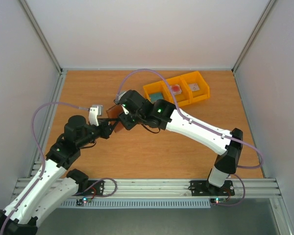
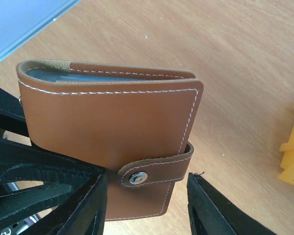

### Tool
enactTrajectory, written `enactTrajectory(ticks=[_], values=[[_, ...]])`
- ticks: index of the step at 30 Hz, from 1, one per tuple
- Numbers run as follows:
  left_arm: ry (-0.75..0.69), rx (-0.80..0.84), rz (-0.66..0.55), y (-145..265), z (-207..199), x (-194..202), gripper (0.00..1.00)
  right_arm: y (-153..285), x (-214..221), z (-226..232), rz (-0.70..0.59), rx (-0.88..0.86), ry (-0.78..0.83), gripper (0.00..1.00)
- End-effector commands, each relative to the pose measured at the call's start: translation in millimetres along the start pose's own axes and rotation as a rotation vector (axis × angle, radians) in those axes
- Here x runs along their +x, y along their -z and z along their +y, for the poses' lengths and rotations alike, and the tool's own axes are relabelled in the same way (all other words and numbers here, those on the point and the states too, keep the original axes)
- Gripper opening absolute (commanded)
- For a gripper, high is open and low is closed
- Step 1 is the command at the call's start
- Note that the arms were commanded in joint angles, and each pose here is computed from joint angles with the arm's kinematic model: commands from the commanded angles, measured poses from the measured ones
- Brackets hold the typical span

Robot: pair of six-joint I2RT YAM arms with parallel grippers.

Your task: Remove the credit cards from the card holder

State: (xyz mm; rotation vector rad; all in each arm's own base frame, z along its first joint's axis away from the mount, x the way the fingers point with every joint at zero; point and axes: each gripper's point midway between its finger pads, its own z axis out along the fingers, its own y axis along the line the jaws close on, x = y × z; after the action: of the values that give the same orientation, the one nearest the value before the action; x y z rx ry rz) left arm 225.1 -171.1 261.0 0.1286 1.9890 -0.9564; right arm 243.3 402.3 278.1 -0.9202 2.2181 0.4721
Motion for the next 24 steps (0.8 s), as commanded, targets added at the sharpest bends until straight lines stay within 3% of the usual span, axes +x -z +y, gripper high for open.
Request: enactTrajectory(ticks=[1, 8, 12, 16, 24], values=[[-0.05, 0.096, -0.114, 7, -28, -34, 0.0, -5, -4, 2, -0.004, 0.011, -0.005, 0.44], [-0.052, 0.114, -0.117, 7, -31, -35, 0.0, -18, 1, -5, 0.017, 0.064, -0.007, 0.36], [-0.057, 0.12, -0.119, 8, -33, -36, 0.0, -18, 7, -25, 0.031, 0.177, -0.017, 0.3], [-0.057, 0.122, -0.111, 8, -32, -33, 0.0, -15, 5, -30, 0.02, 0.203, -0.011, 0.02], [-0.068, 0.057, -0.037, 13, -21, -17, 0.0, 16, 14, -84, 0.014, 0.419, 0.013, 0.01]])
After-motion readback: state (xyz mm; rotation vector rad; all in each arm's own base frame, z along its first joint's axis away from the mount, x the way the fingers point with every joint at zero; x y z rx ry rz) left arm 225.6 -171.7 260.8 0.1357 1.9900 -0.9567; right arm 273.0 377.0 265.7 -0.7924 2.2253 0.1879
